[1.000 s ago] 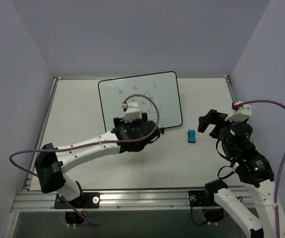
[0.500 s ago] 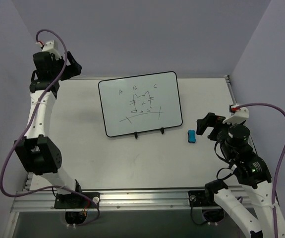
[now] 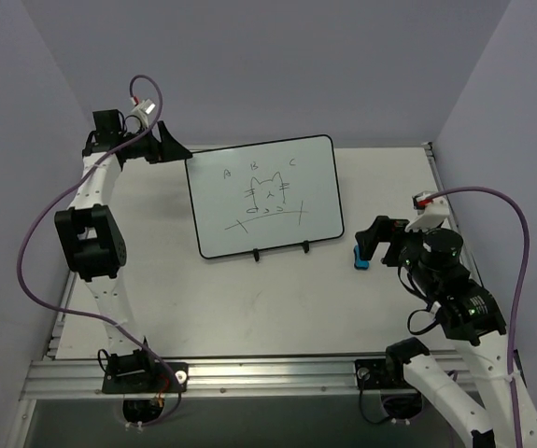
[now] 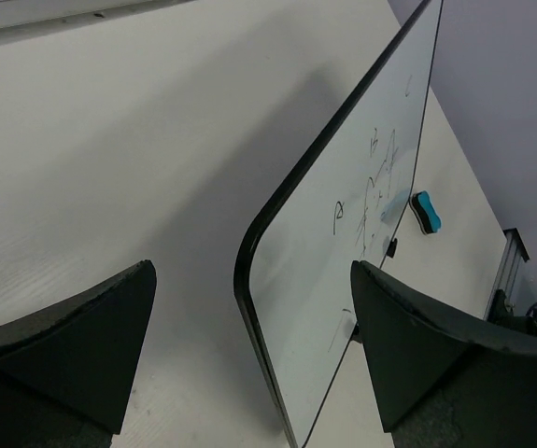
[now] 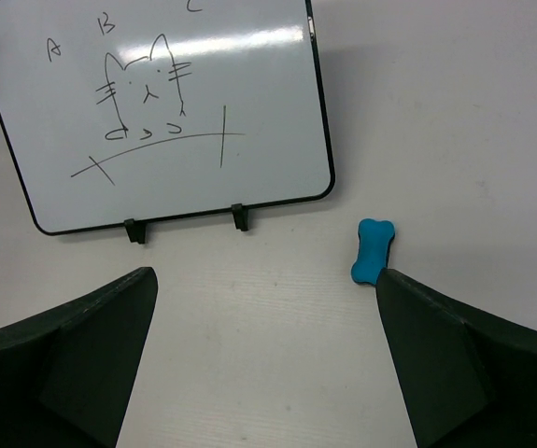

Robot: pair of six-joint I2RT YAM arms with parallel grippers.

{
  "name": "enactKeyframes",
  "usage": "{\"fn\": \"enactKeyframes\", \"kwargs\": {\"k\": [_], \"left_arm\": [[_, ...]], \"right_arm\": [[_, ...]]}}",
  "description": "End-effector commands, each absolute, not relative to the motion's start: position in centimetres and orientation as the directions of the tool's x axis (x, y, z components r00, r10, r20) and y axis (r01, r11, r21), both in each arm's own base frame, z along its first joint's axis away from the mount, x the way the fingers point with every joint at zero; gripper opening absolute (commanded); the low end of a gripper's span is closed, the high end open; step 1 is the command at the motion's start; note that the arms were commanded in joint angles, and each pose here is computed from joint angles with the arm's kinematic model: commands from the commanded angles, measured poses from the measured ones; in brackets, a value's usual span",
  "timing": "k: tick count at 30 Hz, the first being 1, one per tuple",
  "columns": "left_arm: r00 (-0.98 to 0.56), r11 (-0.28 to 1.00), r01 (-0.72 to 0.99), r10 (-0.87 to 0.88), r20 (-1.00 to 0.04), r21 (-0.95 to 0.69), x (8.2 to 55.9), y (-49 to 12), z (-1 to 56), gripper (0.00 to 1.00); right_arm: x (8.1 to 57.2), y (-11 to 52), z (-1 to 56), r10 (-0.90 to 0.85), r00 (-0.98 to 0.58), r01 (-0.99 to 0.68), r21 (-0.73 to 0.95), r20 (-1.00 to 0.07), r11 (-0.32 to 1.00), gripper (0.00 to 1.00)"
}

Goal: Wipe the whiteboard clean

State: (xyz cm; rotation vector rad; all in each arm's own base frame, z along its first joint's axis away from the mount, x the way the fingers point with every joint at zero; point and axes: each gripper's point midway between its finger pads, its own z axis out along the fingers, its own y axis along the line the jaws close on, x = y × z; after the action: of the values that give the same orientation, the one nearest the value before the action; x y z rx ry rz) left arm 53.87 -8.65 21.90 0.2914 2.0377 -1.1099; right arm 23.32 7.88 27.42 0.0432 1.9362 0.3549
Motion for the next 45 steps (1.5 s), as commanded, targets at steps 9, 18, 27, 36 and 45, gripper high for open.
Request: {"fn": "enactKeyframes", "kwargs": {"k": [9,18,27,36,45], "left_arm": [[-0.675,0.459,0.621,-0.098,-0.731,-0.635,53.7,-11.3,21.9,0.94],[-0.694,0.401,0.634,-0.081,-0.715,-0.661,53.3,-12.1,21.3,0.86],[-0.698,0.361,0.648,-0.071,-0.713,-0.671,52.6,-12.4,21.3,0.63],[-0.696,0.313,0.665,-0.07,-0.714,-0.678,52.3,-12.6,21.3,0.4],[-0.698,0.308,0.664,-0.074,-0.713,-0.682,52.6,-12.6,20.7,0.12]], "right_arm": [[23.3,9.0,28.5,0.165,-0.391,-0.205,0.261,-0.905,0.943,1.0],[23.5,9.1,28.0,0.159,-0.405,-0.206,0.26,-0.9,0.943,1.0],[23.8,9.4,27.5,0.149,-0.419,-0.214,0.257,-0.896,0.942,1.0],[24.0,9.2,27.3,0.155,-0.42,-0.196,0.256,-0.894,0.946,0.99],[24.5,9.3,26.3,0.162,-0.431,-0.182,0.261,-0.887,0.948,0.99]]}}
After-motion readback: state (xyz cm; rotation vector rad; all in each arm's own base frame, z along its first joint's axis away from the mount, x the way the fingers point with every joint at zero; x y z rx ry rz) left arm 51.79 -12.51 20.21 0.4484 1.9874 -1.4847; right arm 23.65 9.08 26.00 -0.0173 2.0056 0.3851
